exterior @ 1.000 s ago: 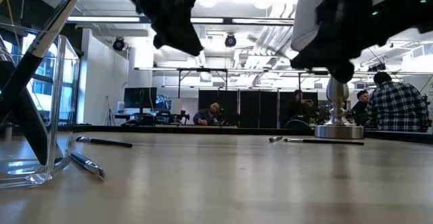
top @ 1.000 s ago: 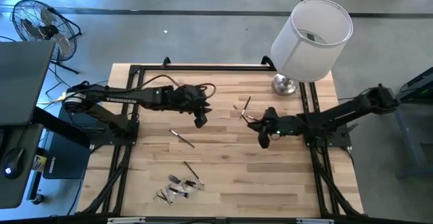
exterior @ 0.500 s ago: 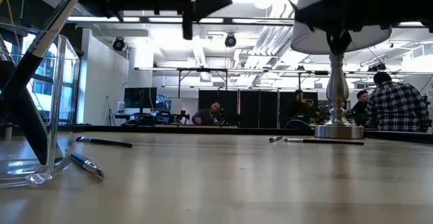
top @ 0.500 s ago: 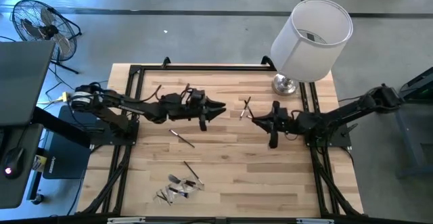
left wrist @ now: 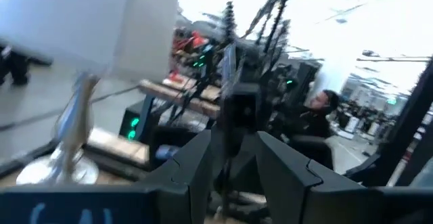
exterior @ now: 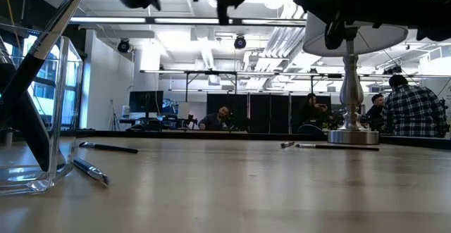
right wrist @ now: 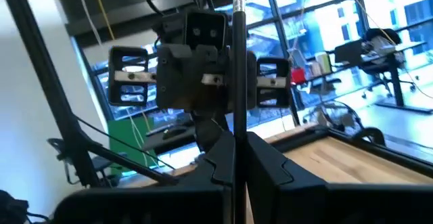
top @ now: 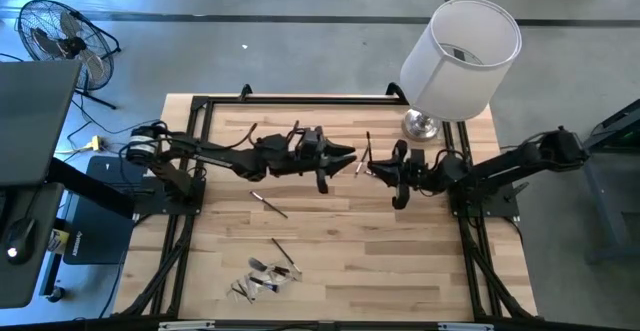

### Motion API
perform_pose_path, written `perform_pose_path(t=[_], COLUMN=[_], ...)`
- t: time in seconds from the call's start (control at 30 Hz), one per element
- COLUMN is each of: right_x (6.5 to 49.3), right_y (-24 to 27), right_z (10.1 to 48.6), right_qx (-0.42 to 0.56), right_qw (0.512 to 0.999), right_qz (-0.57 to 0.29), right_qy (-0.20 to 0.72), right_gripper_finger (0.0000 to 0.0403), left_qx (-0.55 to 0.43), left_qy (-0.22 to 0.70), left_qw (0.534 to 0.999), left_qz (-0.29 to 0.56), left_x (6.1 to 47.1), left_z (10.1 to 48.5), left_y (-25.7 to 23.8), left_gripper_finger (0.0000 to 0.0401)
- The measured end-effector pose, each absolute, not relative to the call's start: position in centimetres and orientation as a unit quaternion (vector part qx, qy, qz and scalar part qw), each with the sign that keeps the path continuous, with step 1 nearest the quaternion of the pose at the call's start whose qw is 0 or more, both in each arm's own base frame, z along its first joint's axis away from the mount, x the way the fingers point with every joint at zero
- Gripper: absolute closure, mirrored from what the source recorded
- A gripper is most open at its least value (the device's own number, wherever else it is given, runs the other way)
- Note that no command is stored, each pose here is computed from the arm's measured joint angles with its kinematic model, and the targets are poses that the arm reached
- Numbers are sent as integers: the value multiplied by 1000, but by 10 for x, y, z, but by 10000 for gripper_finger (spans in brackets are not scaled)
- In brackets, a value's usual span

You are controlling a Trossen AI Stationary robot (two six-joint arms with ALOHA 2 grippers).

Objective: Pick & Place Makeup Supplies
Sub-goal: Put the silver makeup brush into the transparent organizer

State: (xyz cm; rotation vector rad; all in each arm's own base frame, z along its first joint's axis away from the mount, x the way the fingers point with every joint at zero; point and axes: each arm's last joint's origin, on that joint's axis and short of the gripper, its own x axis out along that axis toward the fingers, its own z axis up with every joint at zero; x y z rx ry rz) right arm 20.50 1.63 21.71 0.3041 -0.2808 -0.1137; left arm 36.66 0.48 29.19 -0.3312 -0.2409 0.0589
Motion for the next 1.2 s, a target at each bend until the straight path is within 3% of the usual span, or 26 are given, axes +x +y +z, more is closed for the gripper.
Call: perform_pose_path(t=[0.53,1.2], right_x=[210,210], right_y=[18,19], right_z=[213,212], right_qx=[122,123], right_qw=[982,983], right_qz=[-33,-27], right_qy=[-143,-134], right_gripper_finger=[393,392], left_qx=[-148,-151], left_qy=[-97,-107], left_qw=[984,982], left_qz=[27,35], left_x=[397,404], left_z=[295,305], left_y=[5,5], left_gripper_finger=[286,296])
